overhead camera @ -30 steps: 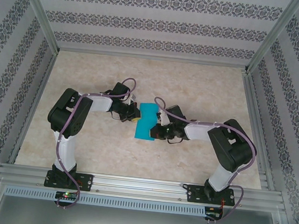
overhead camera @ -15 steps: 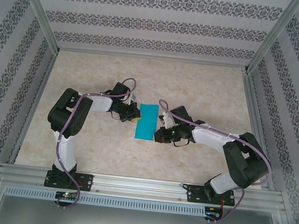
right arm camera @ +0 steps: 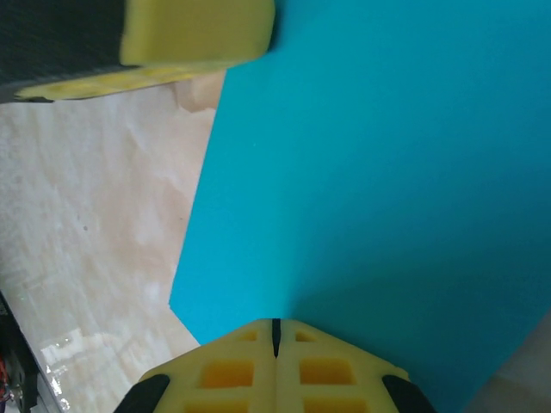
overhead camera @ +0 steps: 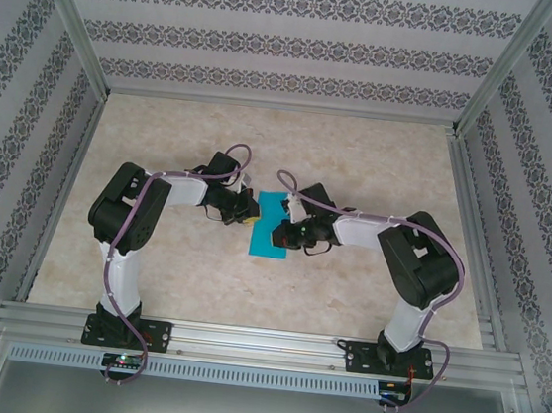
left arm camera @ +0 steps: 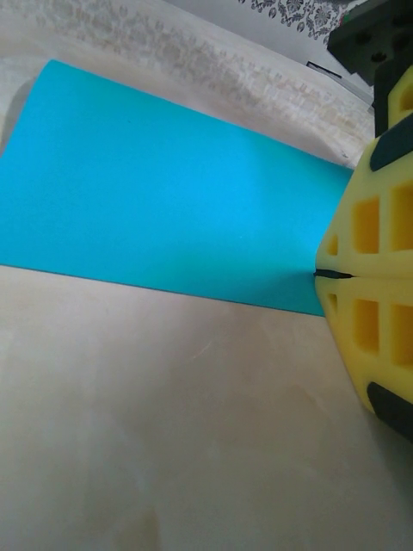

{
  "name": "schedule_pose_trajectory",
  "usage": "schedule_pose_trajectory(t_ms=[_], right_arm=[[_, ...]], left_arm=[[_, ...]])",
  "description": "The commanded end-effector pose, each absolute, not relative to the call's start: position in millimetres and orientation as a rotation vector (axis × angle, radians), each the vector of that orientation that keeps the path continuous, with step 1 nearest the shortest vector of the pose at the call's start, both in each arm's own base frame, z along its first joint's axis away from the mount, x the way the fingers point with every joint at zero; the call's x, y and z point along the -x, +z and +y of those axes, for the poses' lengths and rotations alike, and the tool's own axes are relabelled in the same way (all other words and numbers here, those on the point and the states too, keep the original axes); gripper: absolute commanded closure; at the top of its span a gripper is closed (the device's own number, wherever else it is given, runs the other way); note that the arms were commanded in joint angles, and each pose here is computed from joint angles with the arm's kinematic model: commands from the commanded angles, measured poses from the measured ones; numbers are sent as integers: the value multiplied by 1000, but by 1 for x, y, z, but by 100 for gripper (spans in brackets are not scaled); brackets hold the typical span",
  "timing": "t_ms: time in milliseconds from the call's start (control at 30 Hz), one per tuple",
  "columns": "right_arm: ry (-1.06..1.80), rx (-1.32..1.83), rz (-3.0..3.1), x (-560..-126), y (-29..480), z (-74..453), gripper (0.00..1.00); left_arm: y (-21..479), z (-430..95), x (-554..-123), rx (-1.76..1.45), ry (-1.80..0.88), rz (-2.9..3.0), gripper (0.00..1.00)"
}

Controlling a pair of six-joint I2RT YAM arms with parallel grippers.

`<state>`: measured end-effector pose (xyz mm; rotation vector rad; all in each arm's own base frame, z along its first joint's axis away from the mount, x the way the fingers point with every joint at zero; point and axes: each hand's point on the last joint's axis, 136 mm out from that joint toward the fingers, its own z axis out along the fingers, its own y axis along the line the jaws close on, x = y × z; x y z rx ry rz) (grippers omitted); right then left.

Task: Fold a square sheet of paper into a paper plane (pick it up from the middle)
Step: Fold the square sheet of paper in half at the center of the table, then first fold in half a square sheet of paper at the center of the table.

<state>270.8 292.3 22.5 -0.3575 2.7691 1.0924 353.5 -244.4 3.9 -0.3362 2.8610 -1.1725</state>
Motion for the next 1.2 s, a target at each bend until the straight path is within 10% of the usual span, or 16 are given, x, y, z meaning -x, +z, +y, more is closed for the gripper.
schedule_pose_trajectory(t_ms=[0,367,1167], right_arm=[[1132,396,2785,-256,15,294,100],[1060,327,2906,-199,-7,235,100],[1270,137,2671,-322,51,303,100]], left_arm=[[-111,-158,-244,693,-414,3344,100],[-103,-152,-245,707,-407,3326,100],[51,-249,-332,229,-1042,2830,83]])
